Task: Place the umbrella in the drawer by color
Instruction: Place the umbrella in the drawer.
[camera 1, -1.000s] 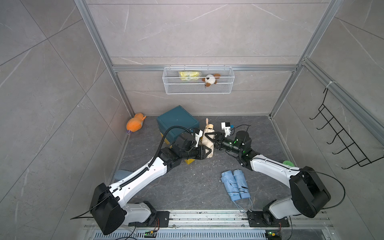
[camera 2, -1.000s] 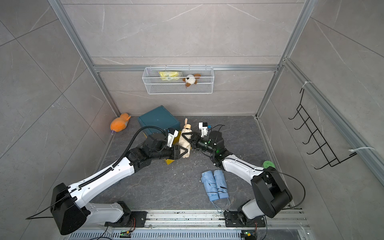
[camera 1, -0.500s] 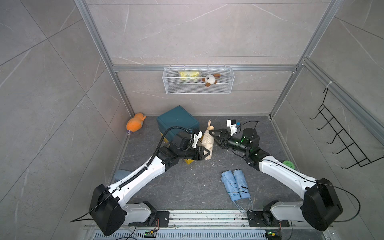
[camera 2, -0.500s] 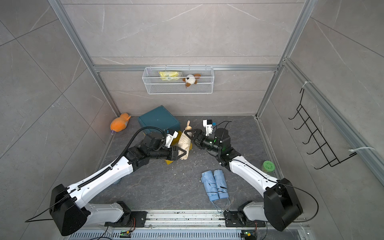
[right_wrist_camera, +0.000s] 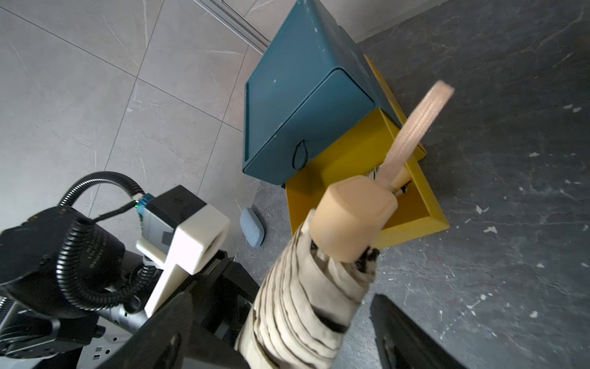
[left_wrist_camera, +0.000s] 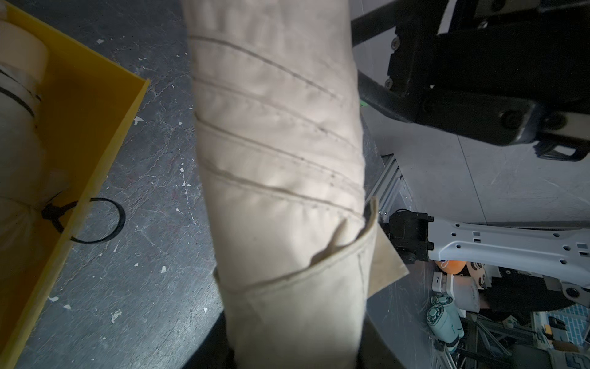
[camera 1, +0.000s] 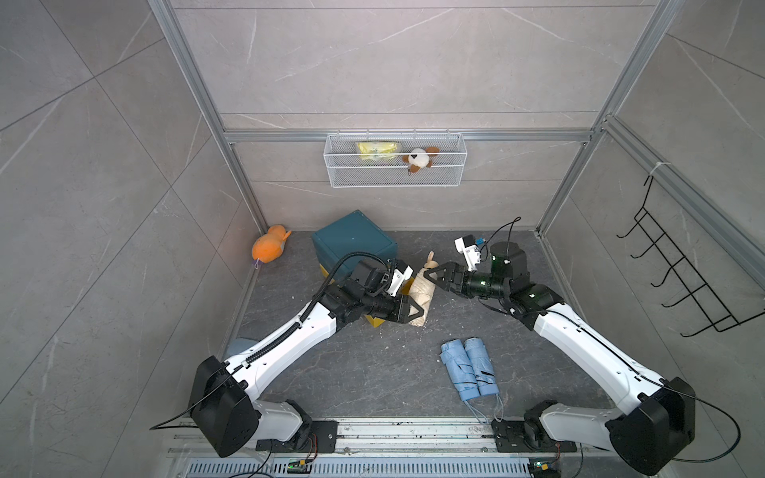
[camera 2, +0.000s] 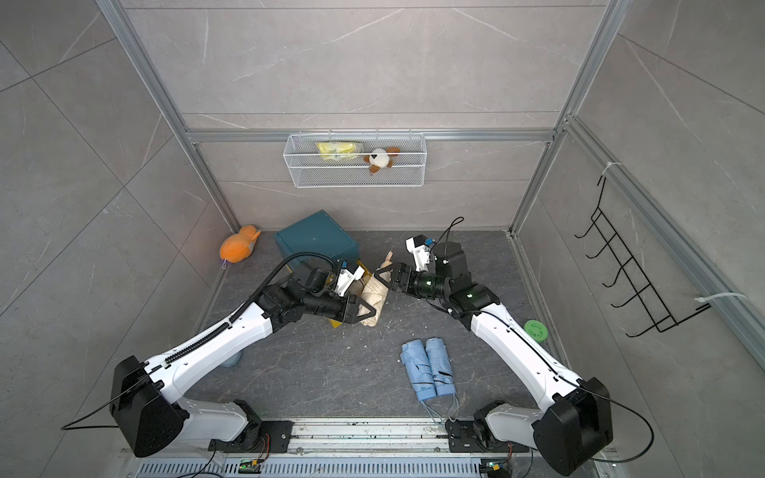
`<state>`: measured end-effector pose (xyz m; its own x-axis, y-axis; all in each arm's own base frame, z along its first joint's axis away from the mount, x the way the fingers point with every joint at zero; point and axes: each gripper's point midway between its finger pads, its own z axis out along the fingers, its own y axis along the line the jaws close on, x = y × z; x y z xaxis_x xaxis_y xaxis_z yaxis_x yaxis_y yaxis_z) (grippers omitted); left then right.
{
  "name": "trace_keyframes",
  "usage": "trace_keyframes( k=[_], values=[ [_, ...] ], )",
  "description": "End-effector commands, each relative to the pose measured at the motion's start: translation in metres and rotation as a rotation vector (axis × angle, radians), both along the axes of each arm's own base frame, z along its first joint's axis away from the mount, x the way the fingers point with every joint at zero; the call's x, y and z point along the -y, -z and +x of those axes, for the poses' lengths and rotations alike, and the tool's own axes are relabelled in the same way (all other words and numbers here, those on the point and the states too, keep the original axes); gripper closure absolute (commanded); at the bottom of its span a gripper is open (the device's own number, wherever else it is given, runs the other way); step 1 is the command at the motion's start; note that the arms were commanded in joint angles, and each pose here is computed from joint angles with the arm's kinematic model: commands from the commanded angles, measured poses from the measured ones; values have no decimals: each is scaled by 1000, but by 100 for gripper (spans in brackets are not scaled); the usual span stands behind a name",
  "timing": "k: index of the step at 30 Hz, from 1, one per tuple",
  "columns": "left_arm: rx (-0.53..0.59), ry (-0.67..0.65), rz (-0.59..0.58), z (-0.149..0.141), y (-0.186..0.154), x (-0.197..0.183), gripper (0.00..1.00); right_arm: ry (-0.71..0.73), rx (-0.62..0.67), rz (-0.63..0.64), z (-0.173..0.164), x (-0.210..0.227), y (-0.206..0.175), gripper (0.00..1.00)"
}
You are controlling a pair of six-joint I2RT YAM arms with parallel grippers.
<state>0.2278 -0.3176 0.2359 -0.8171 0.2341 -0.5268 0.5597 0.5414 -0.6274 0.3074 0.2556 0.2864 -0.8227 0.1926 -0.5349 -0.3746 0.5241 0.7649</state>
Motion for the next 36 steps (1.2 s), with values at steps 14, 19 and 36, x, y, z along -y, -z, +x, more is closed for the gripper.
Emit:
trace_keyframes(
  k=[14,19,36],
  values=[
    [89,135,-45,-11,-27,13,70,-99,-102,69,-1,-19,32,17],
    [94,132,-34,-11,-27,11,70,-124,-116,71,-3,-22,37,29],
    [128,93,16,-9,-27,1,41,-147,-133,91,-2,-27,44,68]
  ],
)
